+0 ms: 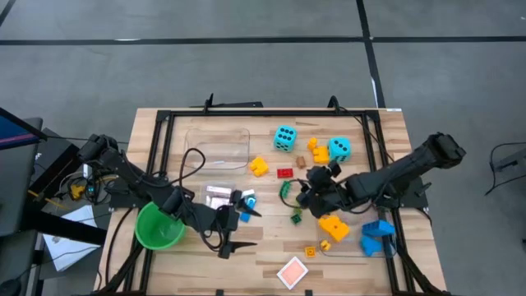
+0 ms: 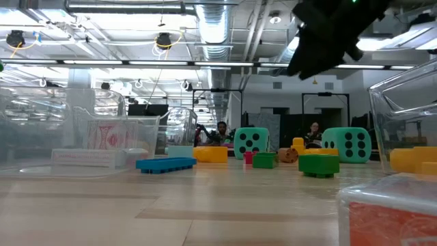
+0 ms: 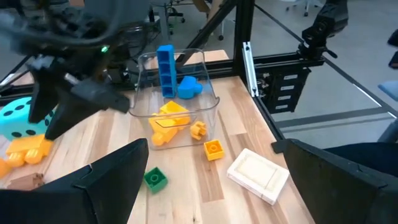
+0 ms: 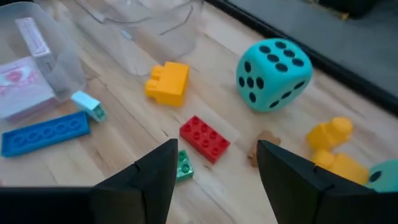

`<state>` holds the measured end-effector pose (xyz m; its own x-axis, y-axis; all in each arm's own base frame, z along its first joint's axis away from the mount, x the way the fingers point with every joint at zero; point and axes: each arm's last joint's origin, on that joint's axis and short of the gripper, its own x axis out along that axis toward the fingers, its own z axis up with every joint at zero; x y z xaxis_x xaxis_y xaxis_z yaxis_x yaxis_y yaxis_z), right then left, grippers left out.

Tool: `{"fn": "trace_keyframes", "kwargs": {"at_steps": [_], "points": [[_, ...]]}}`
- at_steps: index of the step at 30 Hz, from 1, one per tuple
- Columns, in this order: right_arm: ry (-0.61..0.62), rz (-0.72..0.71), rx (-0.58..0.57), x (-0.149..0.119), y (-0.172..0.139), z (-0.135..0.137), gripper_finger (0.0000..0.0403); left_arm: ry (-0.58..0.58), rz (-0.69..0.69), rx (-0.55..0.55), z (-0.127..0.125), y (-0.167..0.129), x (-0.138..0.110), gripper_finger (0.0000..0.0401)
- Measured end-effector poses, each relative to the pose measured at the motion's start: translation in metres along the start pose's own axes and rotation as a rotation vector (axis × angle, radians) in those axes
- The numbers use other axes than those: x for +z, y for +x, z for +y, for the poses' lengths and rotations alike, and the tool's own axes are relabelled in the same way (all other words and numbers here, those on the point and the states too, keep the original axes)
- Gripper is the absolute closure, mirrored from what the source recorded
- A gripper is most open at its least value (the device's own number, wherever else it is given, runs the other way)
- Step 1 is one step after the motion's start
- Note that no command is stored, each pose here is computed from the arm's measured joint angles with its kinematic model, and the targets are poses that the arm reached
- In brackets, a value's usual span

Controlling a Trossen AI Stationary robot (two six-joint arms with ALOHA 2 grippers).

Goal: Pick & Place Toys
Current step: Put the green game piece into the bottom right transparent bin

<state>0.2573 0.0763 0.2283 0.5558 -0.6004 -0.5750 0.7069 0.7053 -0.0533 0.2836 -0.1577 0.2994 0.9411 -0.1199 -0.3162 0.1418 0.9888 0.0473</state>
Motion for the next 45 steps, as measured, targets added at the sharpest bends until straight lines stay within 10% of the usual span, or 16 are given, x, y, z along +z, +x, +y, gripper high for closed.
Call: {"fn": "trace_keyframes", "kwargs": {"at_steps": [22,45], "points": [[0.188,0.012,0.328,-0.007,0.036,0.004,0.0198,0.004,0.0,0.003,0.0,0.0,0.0,0.0032],[-0.003,0.311,0.212,-0.027,0.114,0.062,0.0204,0.029,0.009,0.004,0.0,0.0,-0.001,0.0032]]}}
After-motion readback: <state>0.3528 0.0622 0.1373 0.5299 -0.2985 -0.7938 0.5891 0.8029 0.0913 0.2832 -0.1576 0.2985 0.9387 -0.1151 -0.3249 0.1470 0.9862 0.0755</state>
